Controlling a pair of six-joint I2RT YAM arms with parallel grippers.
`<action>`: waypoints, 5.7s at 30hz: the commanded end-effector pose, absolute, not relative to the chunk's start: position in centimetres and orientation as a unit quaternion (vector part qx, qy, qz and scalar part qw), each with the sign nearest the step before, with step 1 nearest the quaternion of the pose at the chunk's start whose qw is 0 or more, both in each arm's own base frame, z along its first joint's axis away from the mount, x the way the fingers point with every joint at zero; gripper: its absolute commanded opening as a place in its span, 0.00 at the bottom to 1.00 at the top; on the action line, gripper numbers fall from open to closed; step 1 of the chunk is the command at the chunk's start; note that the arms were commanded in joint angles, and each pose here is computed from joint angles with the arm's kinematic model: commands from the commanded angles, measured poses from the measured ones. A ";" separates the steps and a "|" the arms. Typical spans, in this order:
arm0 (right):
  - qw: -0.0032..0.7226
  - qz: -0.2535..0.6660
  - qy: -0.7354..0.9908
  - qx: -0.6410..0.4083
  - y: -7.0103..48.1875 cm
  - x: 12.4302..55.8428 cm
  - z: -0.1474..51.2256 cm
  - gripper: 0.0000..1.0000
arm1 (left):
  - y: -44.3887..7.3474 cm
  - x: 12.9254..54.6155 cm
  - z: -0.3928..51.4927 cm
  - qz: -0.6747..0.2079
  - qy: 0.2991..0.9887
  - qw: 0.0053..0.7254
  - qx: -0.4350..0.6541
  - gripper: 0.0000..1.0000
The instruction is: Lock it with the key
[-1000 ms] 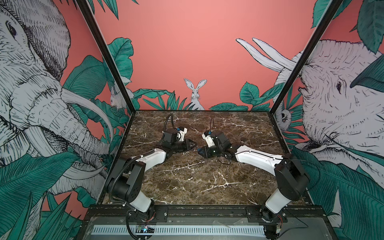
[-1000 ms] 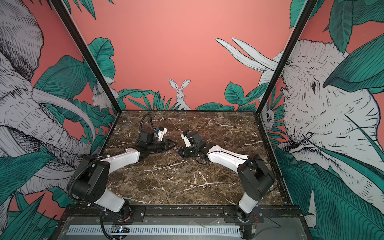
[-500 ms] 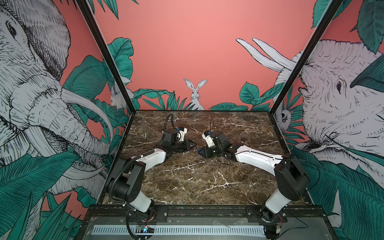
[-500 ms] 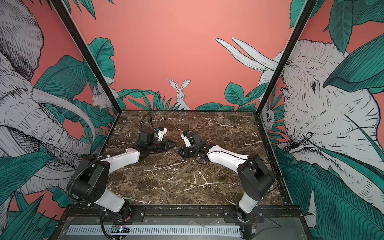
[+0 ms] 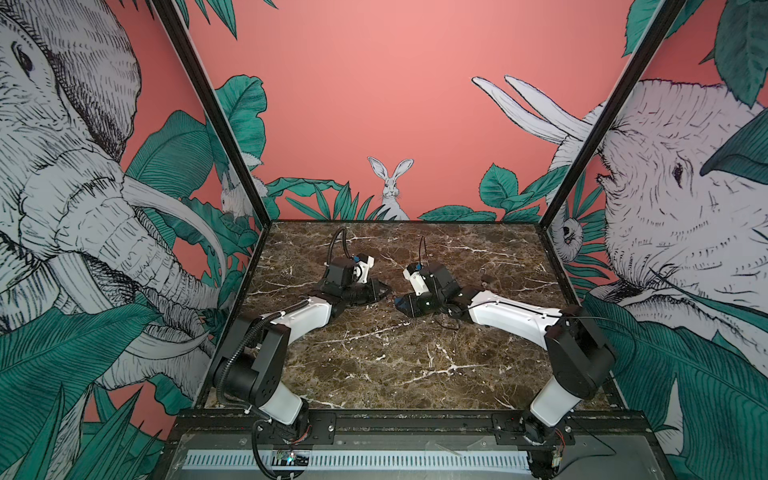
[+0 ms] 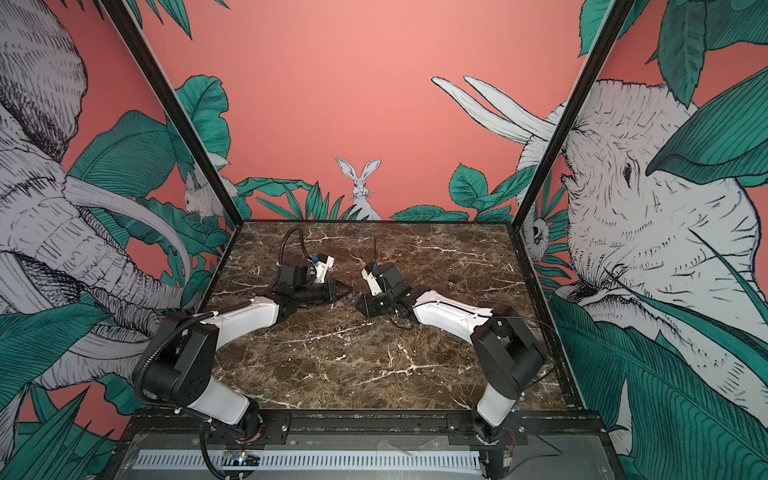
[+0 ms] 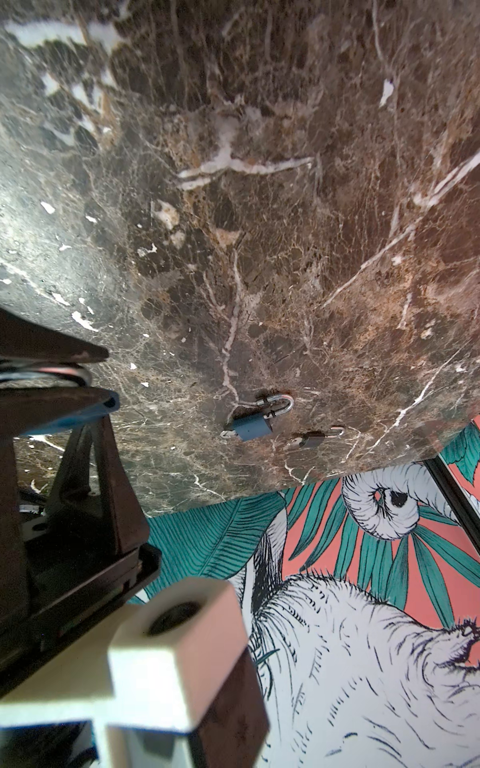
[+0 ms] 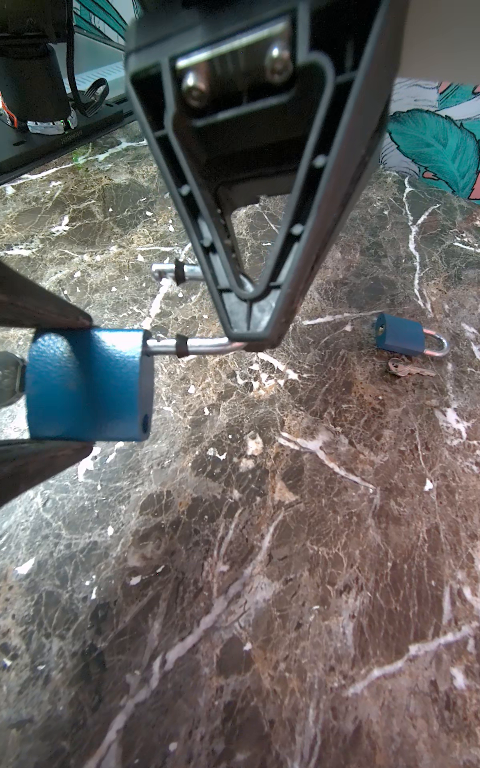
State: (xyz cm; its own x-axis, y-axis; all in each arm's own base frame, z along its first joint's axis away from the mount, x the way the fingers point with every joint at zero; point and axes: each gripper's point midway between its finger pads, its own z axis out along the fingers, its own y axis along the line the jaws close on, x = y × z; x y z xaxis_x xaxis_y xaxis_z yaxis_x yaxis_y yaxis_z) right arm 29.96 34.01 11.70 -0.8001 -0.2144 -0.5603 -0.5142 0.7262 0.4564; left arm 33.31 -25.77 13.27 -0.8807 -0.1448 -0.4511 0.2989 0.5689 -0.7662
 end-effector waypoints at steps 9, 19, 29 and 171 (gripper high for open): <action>0.270 0.328 0.880 -0.213 34.9 30.8 13.9 0.17 | -25.5 33.0 13.4 -0.452 0.856 0.245 0.050 0.07; 0.272 0.327 0.880 -0.213 34.8 30.7 14.0 0.22 | -25.0 33.5 13.4 -0.430 0.868 0.246 0.036 0.00; 0.274 0.327 0.878 -0.216 34.8 30.7 14.3 0.41 | -24.7 33.6 13.7 -0.420 0.874 0.244 0.025 0.00; 0.526 0.357 0.716 -0.288 38.0 27.3 19.1 0.07 | -23.5 33.0 18.1 -0.431 0.857 0.281 0.019 0.00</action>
State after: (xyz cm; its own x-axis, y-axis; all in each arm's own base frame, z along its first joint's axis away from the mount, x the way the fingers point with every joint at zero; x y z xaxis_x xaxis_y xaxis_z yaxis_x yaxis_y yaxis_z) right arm 28.84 36.55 14.07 -0.2725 -0.1742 -0.9463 -0.7084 0.7019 0.0748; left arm 32.24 -24.33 17.54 -0.8831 -0.2113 -0.4188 0.2181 0.6055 -0.7654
